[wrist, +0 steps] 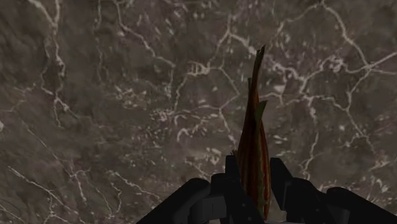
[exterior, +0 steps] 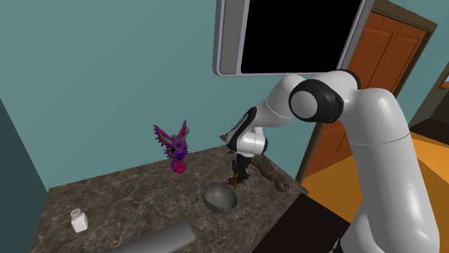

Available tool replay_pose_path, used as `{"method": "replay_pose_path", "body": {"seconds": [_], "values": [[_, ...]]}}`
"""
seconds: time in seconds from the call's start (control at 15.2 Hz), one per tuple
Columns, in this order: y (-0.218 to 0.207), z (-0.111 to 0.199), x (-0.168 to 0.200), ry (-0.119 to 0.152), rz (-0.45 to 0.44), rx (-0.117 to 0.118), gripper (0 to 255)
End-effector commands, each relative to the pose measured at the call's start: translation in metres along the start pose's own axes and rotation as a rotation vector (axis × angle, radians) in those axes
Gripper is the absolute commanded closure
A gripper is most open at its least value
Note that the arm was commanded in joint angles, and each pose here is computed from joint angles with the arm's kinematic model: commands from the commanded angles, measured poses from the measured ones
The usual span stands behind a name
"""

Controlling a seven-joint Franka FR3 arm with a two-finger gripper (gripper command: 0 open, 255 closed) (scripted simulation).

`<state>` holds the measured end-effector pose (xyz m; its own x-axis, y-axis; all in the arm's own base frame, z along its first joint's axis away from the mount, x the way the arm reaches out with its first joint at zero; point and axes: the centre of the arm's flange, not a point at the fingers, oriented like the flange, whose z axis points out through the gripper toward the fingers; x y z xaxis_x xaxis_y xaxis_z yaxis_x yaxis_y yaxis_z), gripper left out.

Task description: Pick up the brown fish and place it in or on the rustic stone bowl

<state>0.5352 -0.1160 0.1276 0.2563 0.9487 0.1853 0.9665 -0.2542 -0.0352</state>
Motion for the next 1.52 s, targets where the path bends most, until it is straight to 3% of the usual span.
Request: {"method": "replay_pose_path", "body": {"seconds": [0.0, 0.33, 1.45], "values": [[0.0, 0.0, 0.0, 0.0, 0.0, 0.0, 255], [0.0, 0.0, 0.0, 0.0, 0.0, 0.0, 255], [-0.003, -0.088, 0.017, 0.0, 0.0, 0.0, 255]]}}
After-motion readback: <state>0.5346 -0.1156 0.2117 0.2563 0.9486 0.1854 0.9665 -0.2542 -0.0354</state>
